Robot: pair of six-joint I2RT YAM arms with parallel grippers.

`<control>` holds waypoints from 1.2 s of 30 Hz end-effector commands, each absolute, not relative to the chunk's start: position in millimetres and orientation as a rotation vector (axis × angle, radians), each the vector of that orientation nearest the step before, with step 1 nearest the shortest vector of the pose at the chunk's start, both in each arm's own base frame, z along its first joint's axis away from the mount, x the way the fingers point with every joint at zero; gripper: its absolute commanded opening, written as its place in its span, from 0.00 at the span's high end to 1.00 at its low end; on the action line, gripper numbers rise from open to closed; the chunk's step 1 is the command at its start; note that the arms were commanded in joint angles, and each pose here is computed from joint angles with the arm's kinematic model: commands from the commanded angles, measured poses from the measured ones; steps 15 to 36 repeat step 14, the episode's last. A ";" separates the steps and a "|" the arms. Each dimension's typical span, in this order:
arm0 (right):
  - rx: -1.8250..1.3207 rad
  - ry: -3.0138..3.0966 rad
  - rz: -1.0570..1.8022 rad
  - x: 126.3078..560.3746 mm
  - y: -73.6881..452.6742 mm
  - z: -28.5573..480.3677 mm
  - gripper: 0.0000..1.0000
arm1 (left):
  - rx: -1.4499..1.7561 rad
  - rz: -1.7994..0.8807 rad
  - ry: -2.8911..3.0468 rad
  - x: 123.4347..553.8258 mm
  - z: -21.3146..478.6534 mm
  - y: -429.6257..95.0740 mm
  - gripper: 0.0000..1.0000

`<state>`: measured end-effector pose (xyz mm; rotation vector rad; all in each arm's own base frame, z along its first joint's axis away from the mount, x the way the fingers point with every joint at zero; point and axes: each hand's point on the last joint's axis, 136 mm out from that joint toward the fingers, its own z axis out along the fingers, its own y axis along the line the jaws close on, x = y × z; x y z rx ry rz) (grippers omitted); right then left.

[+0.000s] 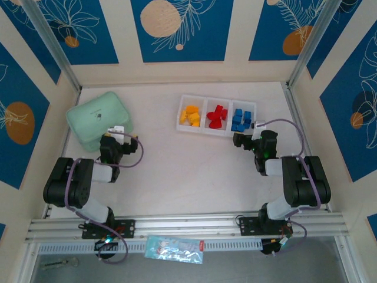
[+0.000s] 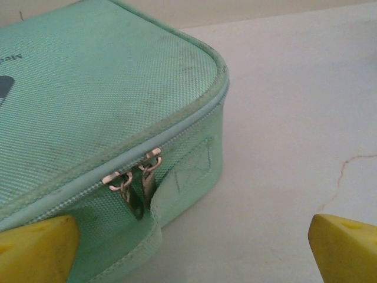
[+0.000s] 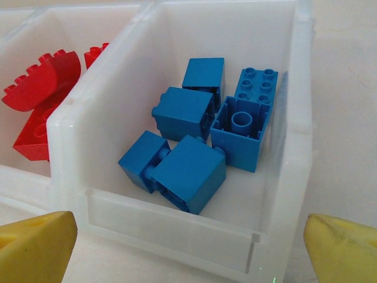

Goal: Sort the legos into containers by color
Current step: Reset both arms

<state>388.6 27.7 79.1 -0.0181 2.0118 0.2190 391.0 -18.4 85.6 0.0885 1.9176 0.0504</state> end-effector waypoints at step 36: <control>-0.054 1.956 0.231 396.0 31.4 94.7 0.01 | 0.090 0.039 1.896 396.3 92.7 -18.5 0.01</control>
